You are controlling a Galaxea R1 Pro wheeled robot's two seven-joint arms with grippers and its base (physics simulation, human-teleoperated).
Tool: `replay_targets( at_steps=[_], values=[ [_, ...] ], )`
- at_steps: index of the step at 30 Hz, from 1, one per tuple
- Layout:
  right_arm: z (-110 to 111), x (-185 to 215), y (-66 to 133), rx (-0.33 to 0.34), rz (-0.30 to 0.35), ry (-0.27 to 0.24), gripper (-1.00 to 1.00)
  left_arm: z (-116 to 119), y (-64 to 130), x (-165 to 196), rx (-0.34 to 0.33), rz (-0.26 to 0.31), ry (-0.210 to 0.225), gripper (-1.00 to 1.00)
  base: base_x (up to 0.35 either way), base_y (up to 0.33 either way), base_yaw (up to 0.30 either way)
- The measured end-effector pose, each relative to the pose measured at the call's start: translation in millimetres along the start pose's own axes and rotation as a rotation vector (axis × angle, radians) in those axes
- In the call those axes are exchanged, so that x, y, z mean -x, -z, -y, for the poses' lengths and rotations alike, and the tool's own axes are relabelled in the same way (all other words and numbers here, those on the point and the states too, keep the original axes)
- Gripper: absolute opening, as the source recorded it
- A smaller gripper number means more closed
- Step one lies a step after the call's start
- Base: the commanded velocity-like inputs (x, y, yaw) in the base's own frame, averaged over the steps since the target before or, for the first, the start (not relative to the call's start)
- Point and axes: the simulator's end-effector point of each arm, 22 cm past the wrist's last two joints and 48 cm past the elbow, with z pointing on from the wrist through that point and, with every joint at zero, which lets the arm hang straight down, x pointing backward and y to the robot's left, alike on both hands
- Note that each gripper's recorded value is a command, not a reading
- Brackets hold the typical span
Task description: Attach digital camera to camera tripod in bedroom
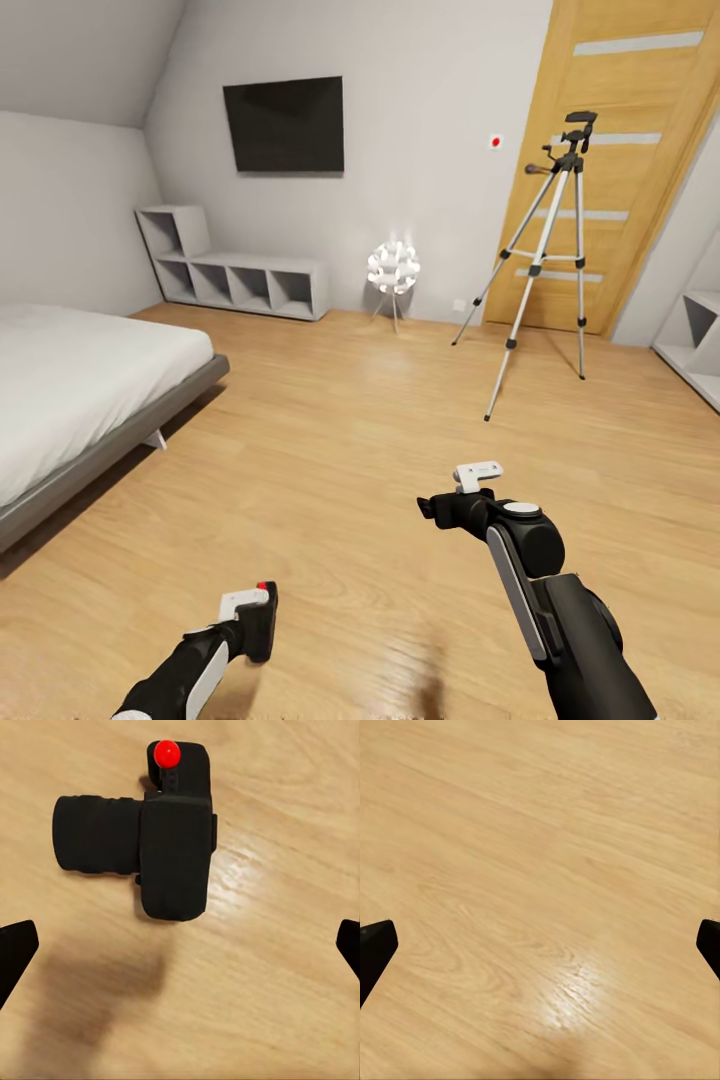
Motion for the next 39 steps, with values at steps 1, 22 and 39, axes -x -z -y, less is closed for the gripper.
replay_targets(
  at_steps=[1,22,39],
  values=[
    [0.0,-1.7,-1.6,0.0,-0.004,0.0,1.0,-0.1,-1.2,0.5,0.0,-0.003,-0.001,1.0,0.0,0.0,0.0],
    [3.1,-39.5,-34.7,0.007,-0.09,-0.015,1.0,7.2,-25.8,18.8,0.007,-0.061,-0.021,1.0,0.0,0.0,0.0],
    [5.8,-71.7,-59.1,0.01,-0.158,-0.029,1.0,3.8,-47.1,-3.3,0.028,-0.107,-0.061,1.0,0.0,0.0,0.0]
  ],
)
